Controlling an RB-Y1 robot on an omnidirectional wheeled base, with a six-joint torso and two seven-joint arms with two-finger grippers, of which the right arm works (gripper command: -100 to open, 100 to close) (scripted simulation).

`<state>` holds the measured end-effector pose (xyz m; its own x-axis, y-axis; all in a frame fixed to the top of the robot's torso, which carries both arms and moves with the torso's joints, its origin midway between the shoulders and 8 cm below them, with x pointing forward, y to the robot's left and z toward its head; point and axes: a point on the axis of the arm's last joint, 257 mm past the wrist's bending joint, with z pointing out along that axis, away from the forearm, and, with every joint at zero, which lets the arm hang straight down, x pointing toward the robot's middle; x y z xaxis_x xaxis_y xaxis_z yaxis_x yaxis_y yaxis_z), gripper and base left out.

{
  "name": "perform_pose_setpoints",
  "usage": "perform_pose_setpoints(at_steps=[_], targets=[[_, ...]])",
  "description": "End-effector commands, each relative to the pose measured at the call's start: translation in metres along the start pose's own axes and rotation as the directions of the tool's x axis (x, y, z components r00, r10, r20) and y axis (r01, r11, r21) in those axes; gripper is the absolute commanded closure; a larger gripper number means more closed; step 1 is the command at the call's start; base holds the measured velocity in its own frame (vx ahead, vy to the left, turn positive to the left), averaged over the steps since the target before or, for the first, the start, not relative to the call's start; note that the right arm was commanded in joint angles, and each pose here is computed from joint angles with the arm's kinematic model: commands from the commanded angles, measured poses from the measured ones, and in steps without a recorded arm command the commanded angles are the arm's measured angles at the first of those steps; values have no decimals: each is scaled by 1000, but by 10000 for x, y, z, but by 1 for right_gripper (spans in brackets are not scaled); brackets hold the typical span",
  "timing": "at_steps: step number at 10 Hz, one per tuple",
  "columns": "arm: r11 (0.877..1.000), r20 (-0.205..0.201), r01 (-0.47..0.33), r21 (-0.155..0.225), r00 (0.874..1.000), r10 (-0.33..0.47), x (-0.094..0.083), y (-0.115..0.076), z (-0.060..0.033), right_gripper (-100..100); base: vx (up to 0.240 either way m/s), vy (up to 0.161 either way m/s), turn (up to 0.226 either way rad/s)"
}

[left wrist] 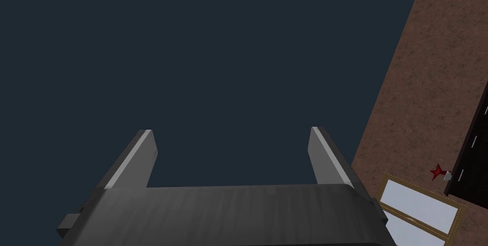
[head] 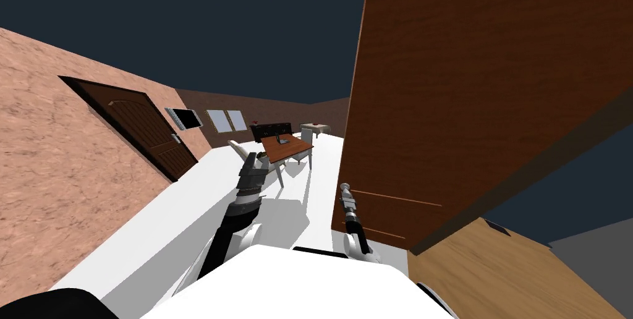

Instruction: Push the door open

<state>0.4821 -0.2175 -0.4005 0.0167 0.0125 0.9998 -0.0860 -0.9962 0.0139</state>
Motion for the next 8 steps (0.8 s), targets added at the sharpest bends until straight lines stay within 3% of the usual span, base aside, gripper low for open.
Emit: perform_pose_setpoints(at_steps=[1, 2, 6, 8], targets=[[1000, -7, 1, -3, 1000, -1, 45, 17, 5, 100, 49, -13, 19], [999, -10, -3, -37, 1000, 2, 60, 152, 30, 100, 105, 59, -58], [996, -15, -13, -90, 1000, 12, 81, 340, 59, 100, 185, 93, -62], [996, -15, -13, -90, 1000, 12, 81, 340, 59, 100, 110, 27, -23]])
